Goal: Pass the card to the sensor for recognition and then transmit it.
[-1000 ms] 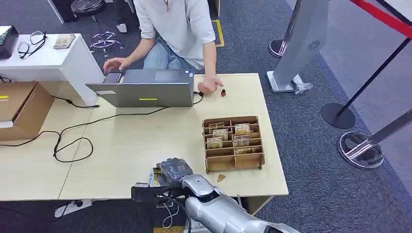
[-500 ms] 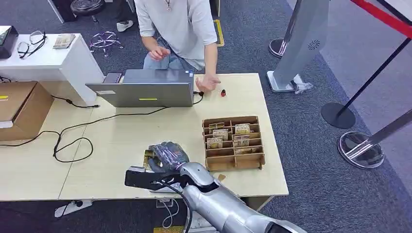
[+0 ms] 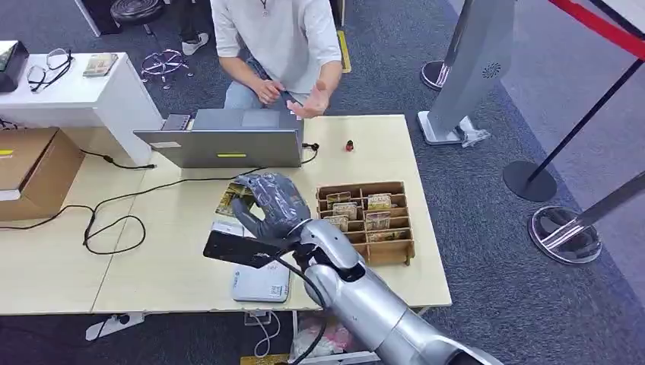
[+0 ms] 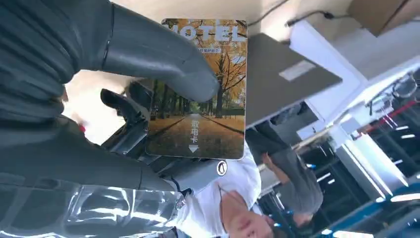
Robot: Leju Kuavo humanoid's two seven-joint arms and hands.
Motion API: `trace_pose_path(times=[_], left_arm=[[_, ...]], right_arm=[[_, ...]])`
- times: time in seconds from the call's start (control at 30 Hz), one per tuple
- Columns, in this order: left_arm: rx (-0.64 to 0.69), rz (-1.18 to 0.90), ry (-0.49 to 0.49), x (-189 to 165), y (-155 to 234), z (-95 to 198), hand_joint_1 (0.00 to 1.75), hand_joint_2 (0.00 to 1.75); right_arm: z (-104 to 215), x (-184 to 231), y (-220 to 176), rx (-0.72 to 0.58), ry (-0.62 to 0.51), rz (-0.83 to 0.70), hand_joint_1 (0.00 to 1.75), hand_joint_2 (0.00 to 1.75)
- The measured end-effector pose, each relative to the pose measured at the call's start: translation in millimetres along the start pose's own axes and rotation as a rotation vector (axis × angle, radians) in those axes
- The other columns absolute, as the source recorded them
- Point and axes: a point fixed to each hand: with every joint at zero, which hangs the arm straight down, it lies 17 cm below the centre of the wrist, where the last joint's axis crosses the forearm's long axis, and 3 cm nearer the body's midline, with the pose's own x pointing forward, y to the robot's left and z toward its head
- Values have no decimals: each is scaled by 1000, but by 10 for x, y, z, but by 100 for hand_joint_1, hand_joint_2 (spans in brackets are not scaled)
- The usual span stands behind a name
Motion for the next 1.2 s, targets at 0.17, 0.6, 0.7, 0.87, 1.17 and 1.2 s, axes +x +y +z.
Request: trace_pose_path(times=[0.17,0.6,0.7,0.87,1.17,1.2], left_arm=[[32,-1,-20,0,24,14,0,0],[23,-30,-21,97,-19,22,0,0],[23,-23,-16,81,-14,21,0,0],[25,-22,-12,51,-5,19,0,0],[22,-36,-15,48,13,7,0,0],[20,-36,-15,49,15,5,0,0]], right_arm=[[-4,-82,-575,-189,-7,199,175,175],[-377,-652,-1755,-404,43,794,175,175],[-440,-719,-1684,-368,53,807,175,175],[-491,-806,-1555,-321,71,786,0,175],[-454,-1000,-1463,-287,130,746,0,0],[-448,-1014,-1461,-286,134,745,0,0]])
